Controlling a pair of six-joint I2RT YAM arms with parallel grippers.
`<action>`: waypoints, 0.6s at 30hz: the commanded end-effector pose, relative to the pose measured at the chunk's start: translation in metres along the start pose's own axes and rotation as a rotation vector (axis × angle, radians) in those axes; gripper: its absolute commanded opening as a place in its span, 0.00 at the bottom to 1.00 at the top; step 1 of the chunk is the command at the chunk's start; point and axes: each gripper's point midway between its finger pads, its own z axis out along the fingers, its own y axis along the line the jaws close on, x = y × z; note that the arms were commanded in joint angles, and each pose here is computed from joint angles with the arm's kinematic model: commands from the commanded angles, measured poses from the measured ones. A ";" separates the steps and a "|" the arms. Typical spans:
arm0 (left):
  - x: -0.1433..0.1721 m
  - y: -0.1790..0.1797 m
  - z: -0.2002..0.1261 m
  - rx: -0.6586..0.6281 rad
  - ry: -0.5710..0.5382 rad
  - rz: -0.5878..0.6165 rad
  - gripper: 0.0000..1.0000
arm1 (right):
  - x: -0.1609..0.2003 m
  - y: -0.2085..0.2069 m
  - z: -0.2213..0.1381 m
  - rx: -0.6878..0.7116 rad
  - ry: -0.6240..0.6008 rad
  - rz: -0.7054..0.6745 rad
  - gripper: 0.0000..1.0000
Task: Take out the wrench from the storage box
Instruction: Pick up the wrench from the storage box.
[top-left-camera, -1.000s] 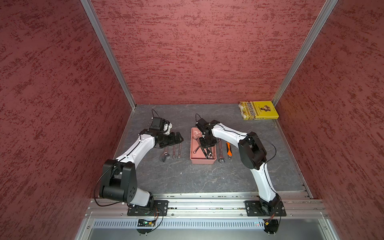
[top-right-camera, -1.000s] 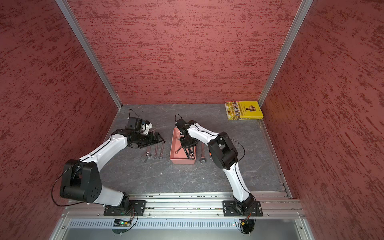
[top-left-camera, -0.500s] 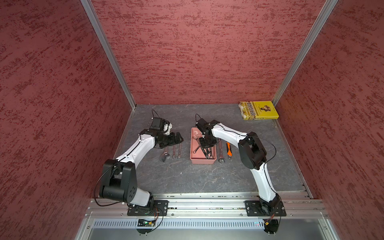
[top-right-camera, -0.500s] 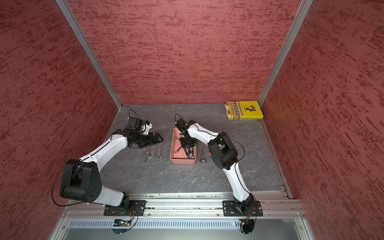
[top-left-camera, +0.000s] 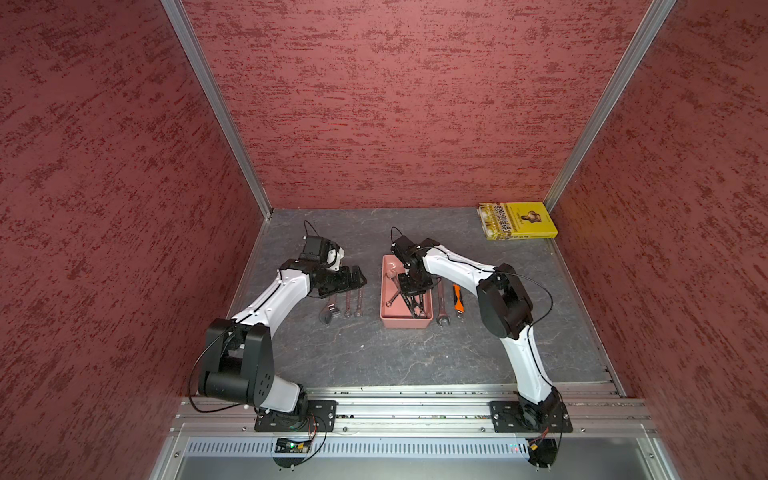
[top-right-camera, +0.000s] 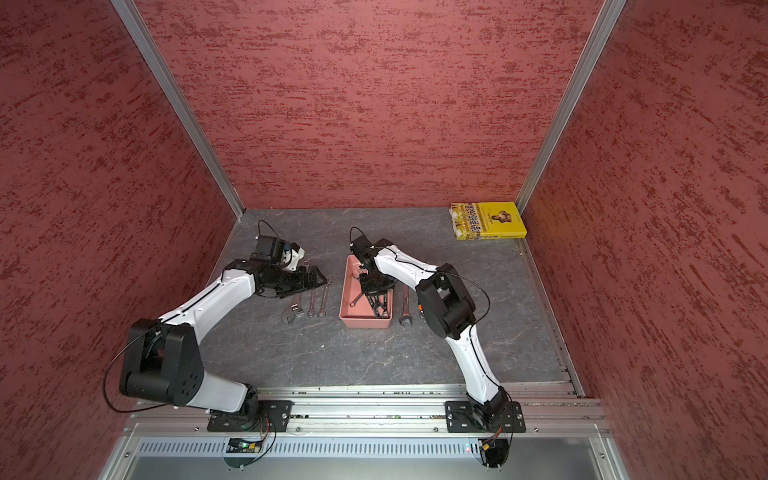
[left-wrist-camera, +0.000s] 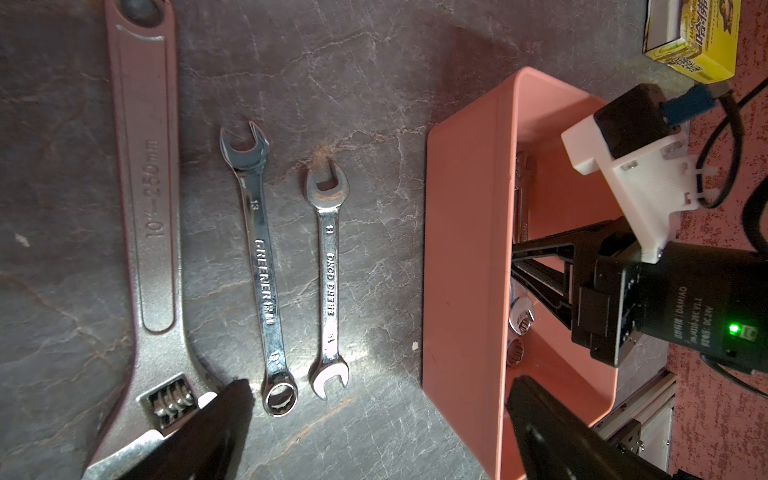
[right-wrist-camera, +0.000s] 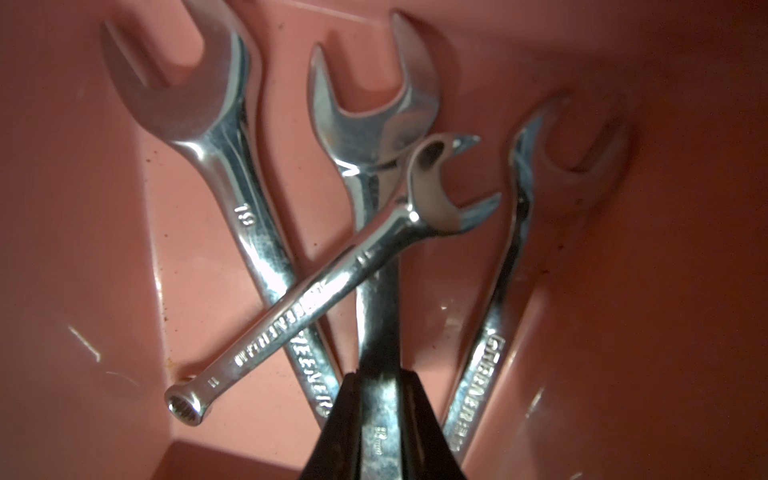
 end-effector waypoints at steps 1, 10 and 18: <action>-0.002 -0.002 -0.003 0.014 -0.020 0.005 1.00 | -0.015 0.005 -0.039 -0.029 -0.085 0.034 0.00; -0.001 -0.001 -0.003 0.014 -0.017 0.004 1.00 | -0.013 0.002 -0.052 -0.015 -0.082 0.032 0.00; -0.002 -0.001 -0.001 0.018 -0.016 0.005 1.00 | -0.003 -0.009 -0.064 0.029 -0.065 0.013 0.00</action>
